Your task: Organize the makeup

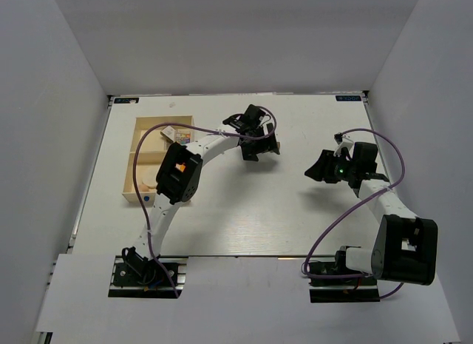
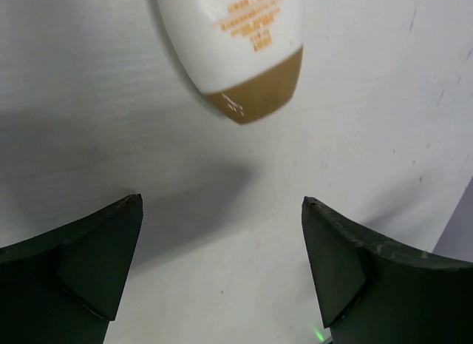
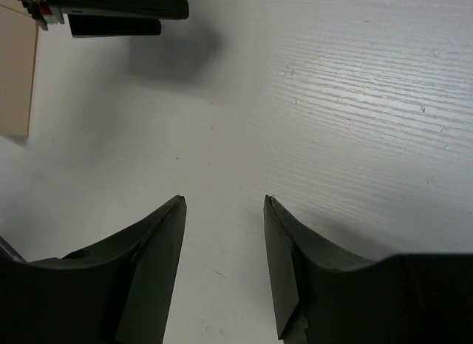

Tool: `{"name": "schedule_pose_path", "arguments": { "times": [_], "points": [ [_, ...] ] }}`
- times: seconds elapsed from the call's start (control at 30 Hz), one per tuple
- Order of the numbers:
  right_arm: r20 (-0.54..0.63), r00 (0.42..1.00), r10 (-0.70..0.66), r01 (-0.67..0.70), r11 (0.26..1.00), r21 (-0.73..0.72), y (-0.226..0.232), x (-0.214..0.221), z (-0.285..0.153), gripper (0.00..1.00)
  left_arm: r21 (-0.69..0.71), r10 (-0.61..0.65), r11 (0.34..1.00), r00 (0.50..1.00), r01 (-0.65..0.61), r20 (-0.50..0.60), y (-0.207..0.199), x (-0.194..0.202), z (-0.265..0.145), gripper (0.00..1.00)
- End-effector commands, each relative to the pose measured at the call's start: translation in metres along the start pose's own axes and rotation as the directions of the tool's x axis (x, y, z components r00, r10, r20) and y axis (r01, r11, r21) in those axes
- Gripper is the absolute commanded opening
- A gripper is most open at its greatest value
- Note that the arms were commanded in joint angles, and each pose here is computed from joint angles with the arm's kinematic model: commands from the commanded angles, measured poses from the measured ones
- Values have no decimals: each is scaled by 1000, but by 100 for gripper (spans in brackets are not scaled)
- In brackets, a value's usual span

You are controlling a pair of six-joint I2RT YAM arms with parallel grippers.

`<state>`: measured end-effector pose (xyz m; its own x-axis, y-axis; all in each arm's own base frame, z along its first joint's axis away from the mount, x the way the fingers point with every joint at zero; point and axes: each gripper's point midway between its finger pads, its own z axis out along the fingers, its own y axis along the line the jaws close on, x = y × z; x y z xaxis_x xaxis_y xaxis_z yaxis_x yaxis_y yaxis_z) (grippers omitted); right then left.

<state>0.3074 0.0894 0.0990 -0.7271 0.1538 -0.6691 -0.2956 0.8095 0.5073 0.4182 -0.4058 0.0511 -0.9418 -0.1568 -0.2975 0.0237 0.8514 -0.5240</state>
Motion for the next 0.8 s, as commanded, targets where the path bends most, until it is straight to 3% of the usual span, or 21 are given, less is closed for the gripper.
{"name": "schedule_pose_path", "arguments": {
  "times": [0.0,0.27,0.33,0.4,0.43,0.5,0.53,0.6,0.63,0.77],
  "points": [
    [32,999,-19,19,1000,-12,2,-12,0,53,0,-8,1000,991,8,131,-14,-34,-11,98],
    [42,993,-108,110,993,-31,1,-32,11,53,9,-27,1000,981,25,194,-19,-46,-16,98],
    [33,988,-150,151,988,-39,-2,-45,21,57,24,-9,1000,973,3,230,-28,-53,-39,98],
    [-13,990,-141,140,989,-42,-9,-46,35,69,-1,5,1000,972,-5,236,-21,-48,-54,98],
    [5,978,-209,209,977,-49,-4,-66,41,75,-4,21,1000,954,-21,299,-27,-58,-84,98],
    [-34,979,-202,202,979,-15,-16,-69,57,89,-54,37,998,949,-21,313,-8,-47,-100,98],
    [-8,975,-223,223,975,-5,-15,-88,61,89,-21,41,999,930,-35,366,-20,-52,-138,98],
    [-55,973,-226,227,974,0,-14,-85,84,89,-54,48,998,917,-28,395,-4,-44,-157,98],
    [-38,968,-248,248,969,3,-7,-103,91,89,-28,44,999,894,-34,446,-11,-46,-193,98],
    [-95,960,-265,271,961,57,-1,-105,136,89,-27,32,999,848,-21,529,0,-36,-256,98]
  ]
}}
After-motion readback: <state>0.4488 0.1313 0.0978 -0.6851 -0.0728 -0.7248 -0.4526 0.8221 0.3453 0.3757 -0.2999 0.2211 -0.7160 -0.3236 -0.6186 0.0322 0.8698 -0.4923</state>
